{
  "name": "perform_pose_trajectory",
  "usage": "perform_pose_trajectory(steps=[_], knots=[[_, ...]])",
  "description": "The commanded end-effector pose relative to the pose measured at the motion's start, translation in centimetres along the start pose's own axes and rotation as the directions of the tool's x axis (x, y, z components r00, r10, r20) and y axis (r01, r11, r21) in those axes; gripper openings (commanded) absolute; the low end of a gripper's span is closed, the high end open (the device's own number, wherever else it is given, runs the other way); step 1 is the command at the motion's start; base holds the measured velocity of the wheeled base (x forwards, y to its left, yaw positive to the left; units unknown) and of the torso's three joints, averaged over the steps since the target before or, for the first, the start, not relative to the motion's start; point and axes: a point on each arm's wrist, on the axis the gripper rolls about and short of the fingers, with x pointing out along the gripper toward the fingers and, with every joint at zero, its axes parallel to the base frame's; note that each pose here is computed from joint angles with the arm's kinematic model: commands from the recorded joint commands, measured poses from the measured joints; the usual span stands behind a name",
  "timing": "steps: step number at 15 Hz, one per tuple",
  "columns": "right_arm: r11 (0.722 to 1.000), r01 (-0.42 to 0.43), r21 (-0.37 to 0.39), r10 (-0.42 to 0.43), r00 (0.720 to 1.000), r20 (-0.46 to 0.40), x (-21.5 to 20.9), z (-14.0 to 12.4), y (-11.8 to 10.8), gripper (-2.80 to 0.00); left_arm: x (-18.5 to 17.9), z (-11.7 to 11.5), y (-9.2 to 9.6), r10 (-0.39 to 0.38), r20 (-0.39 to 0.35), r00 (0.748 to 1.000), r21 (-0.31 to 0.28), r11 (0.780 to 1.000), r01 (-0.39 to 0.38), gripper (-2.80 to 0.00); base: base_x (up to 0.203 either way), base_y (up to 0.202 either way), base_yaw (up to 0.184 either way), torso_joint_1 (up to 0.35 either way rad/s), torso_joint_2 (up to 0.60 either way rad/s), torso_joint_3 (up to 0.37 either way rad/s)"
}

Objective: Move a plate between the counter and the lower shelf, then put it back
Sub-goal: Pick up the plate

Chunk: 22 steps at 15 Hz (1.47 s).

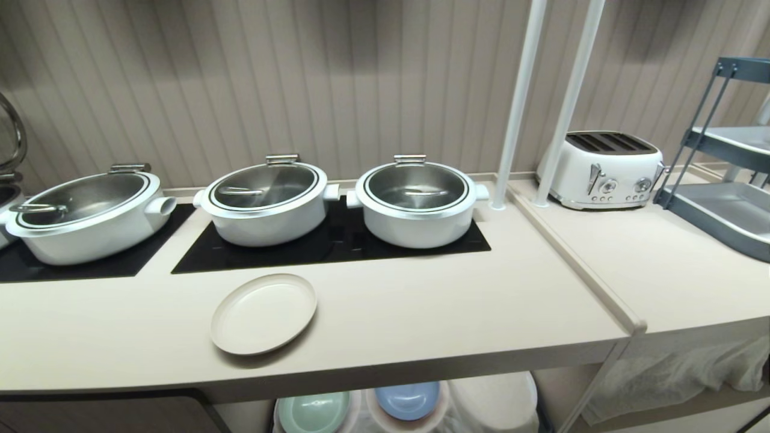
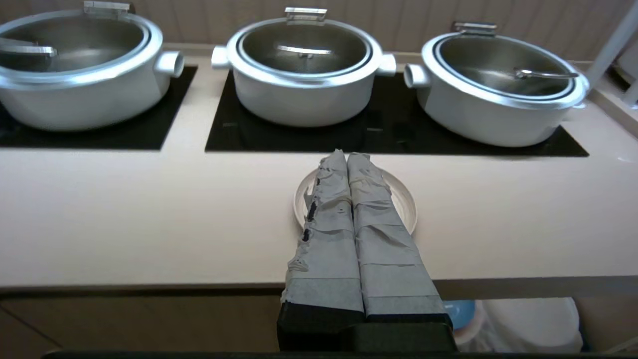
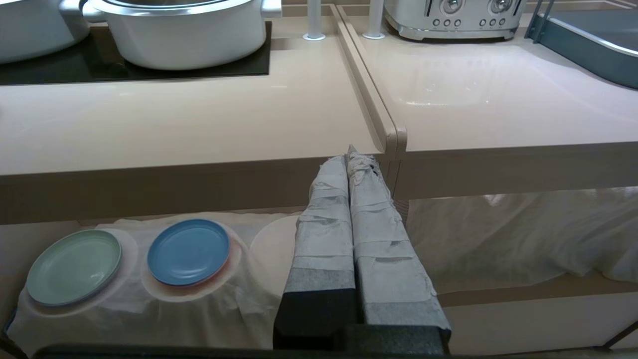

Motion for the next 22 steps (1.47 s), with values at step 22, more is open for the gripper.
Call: perform_pose_trajectory(steps=[22], knots=[[1.0,0.0,-0.001,0.0,1.0,0.0,0.0,0.0,0.0,-2.8,24.5,-5.0,2.5,0.008,-0.929,0.37,-0.146,0.911,-0.386,-2.8,0.0,0.0,0.0,0.0,0.0,0.0]])
